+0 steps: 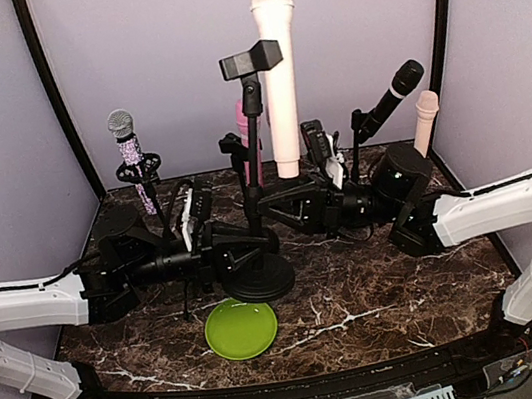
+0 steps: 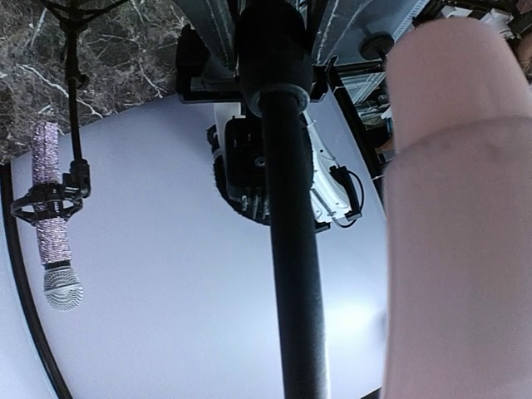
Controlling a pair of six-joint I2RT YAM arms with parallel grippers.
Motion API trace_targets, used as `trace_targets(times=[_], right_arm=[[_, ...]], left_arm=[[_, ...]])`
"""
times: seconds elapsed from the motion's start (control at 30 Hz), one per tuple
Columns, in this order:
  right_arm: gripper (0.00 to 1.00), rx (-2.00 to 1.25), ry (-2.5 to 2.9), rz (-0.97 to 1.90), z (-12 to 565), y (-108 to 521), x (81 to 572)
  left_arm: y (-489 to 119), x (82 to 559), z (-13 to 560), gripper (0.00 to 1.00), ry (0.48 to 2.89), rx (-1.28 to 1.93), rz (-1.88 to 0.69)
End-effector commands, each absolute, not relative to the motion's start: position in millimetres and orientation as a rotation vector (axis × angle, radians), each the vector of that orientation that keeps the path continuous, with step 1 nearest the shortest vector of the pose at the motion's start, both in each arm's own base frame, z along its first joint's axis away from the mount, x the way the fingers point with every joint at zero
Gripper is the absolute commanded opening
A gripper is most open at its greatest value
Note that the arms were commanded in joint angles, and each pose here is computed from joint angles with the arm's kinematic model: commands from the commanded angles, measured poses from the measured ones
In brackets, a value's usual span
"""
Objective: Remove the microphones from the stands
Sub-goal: Unscrew the knob on the stand of the microphone stand.
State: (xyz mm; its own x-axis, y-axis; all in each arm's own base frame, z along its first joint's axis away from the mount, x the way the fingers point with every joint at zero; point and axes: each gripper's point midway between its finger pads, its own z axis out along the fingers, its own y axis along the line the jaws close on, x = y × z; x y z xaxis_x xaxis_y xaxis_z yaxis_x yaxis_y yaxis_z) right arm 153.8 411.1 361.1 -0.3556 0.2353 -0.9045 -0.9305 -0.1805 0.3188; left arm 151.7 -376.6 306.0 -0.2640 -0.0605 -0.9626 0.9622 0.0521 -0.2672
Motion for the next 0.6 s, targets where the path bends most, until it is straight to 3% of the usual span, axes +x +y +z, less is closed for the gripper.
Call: trace_targets(times=[0.0, 0.57], right_arm=[[0.38, -0.768, 1.209, 1.587, 365.6, 398.7, 175.4], [0.77, -0.426, 1.432, 1.387, 326.7, 392.1, 218.4]], left_arm=[[-353.4, 168.7, 341.5, 0.0, 1.28, 0.842, -1.231], [-331.1, 198.0, 339.0, 0.0, 1.354, 0.674, -1.06]])
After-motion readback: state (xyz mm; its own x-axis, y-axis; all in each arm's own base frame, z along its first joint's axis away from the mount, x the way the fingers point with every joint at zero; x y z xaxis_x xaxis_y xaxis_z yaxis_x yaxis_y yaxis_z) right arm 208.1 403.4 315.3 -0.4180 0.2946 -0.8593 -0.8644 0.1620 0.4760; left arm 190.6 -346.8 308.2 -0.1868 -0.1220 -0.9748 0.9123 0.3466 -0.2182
